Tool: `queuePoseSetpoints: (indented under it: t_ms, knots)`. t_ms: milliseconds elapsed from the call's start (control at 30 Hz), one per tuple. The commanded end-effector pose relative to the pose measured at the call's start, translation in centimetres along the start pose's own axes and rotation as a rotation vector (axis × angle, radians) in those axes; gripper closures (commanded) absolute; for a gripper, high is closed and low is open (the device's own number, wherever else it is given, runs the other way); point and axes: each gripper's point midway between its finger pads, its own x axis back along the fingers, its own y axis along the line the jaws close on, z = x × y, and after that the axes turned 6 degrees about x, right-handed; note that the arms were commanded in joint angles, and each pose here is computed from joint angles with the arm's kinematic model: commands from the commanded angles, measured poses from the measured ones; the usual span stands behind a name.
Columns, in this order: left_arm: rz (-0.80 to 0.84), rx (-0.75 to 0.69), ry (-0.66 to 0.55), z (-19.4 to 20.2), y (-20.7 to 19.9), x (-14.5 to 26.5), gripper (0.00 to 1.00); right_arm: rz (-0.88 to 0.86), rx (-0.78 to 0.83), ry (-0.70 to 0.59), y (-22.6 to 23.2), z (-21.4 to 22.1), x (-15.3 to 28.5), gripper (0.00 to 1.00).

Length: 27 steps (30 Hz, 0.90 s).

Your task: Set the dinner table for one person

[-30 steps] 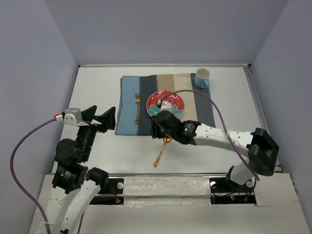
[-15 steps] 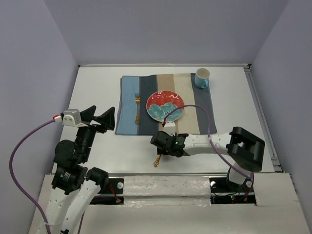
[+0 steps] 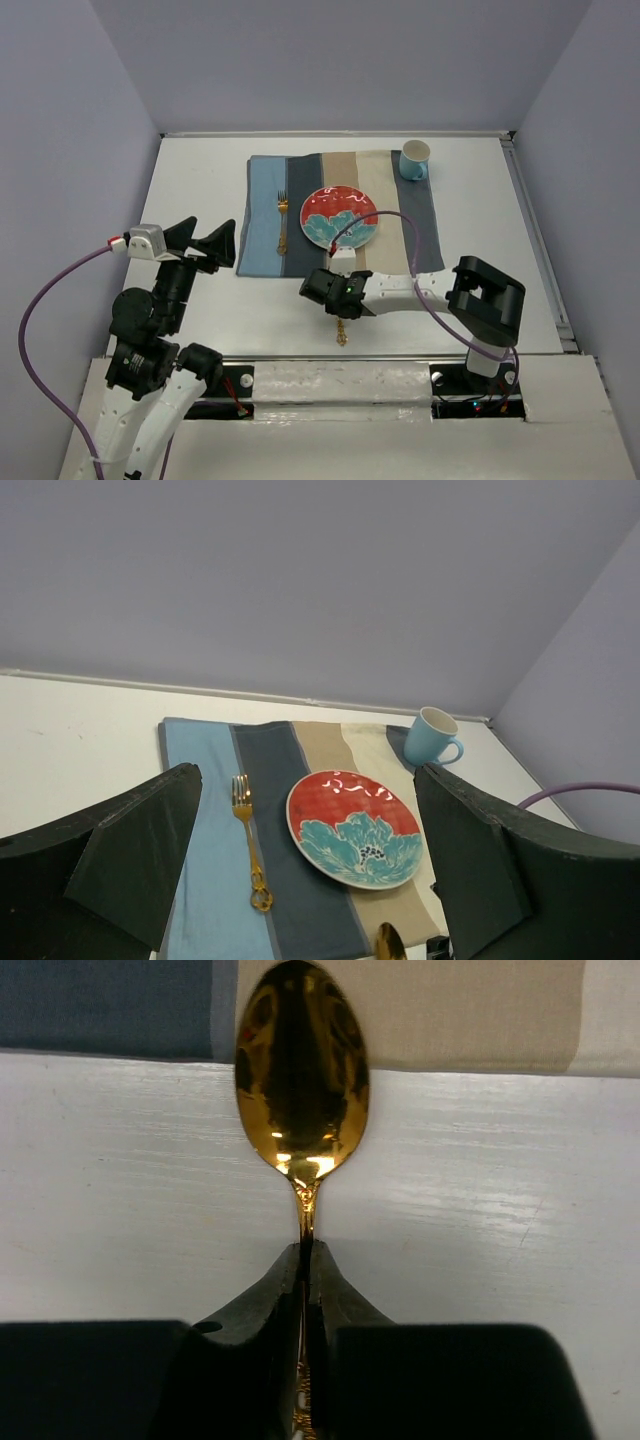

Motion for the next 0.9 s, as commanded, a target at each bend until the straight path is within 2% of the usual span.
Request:
queuePoseSetpoints:
  t_ms: [0, 67, 233, 333, 467, 500, 567, 600, 633, 700, 733, 800, 867]
  knots:
    - [0.032, -0.001, -0.067, -1.8, -0.8, 0.2, 0.01, 0.042, -0.022, 0.016, -1.7, 1.5, 1.1, 0.96]
    - [0.033, 0.001, -0.066, -1.8, -0.8, 0.2, 0.01, 0.055, -0.033, 0.016, -2.7, 1.7, 1.6, 1.0]
    - [0.036, 0.001, -0.058, -1.6, -0.8, 0.1, 0.01, 0.033, -0.043, -0.056, -3.7, -0.6, 4.0, 1.0]
    - [0.034, 0.001, -0.056, -1.5, -0.8, 0.0, 0.01, 0.021, -0.044, -0.171, -4.8, -4.8, 6.2, 1.0]
    - [0.032, 0.0, -0.052, -1.4, -0.7, -0.1, 0.01, 0.094, 0.009, -0.264, -7.7, -9.4, 6.6, 1.0]
    - [0.036, 0.002, -0.05, -1.4, -0.8, 0.0, 0.01, 0.116, 0.026, -0.289, -9.3, -11.6, 6.0, 1.0]
    - [0.037, -0.001, -0.048, -1.3, -0.8, -0.1, 0.01, 0.056, 0.032, -0.308, -9.8, -13.7, 5.5, 1.0]
    - [0.043, 0.001, -0.046, -1.3, -0.9, -0.1, 0.01, -0.009, 0.0, -0.376, -9.2, -16.3, 5.6, 1.0]
    - [0.045, -0.001, -0.045, -1.3, -1.0, -0.1, 0.01, -0.001, -0.023, -0.396, -11.2, -18.3, 5.1, 1.0]
    - [0.045, -0.003, -0.04, -1.1, -1.0, -0.2, 0.01, -0.022, -0.014, -0.43, -11.9, -21.5, 5.2, 1.0]
    - [0.045, -0.004, -0.04, -1.1, -1.0, -0.2, 0.01, 0.027, -0.001, -0.413, -13.7, -22.4, 3.8, 1.0]
    - [0.045, -0.005, -0.038, -1.1, -0.9, -0.2, 0.01, 0.015, -0.01, -0.418, -14.3, -24.6, 3.1, 1.0]
    - [0.046, -0.004, -0.043, -1.2, -1.0, -0.1, 0.01, 0.047, -0.02, -0.379, -16.5, -25.2, 0.7, 1.0]
